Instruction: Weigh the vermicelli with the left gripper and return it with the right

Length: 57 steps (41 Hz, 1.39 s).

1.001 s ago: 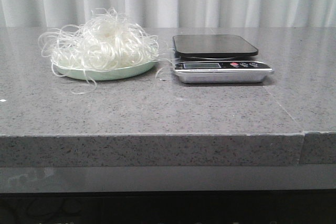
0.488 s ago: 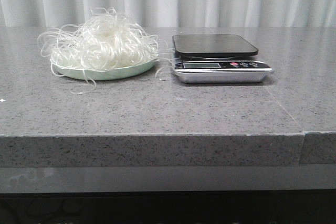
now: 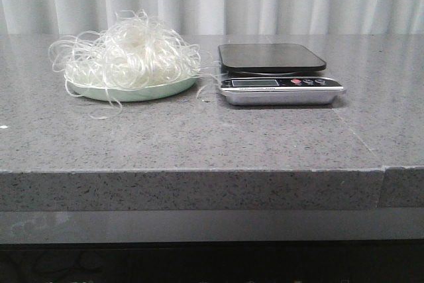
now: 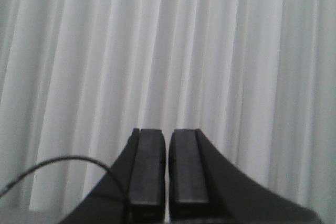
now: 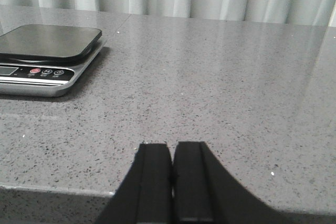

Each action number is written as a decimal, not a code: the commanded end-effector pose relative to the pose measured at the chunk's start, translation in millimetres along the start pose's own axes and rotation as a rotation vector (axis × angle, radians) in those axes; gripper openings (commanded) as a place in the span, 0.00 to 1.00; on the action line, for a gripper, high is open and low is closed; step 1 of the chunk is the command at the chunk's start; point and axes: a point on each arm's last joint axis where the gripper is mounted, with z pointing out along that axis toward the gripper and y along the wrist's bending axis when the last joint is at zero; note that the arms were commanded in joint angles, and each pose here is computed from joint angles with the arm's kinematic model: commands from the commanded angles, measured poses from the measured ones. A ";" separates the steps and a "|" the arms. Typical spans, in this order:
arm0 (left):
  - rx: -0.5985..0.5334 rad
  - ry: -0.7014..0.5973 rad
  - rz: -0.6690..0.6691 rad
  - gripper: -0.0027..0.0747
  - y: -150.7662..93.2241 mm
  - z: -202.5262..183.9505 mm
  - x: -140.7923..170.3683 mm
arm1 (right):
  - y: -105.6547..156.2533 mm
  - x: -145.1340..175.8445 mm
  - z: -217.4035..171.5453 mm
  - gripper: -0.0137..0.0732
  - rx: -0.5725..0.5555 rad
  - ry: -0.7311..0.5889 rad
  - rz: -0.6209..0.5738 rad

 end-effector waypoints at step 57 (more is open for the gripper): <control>0.434 1.306 0.081 0.95 -154.7 244.3 150.5 | 0.2 -11.6 -2.3 0.33 -0.001 -0.112 -0.013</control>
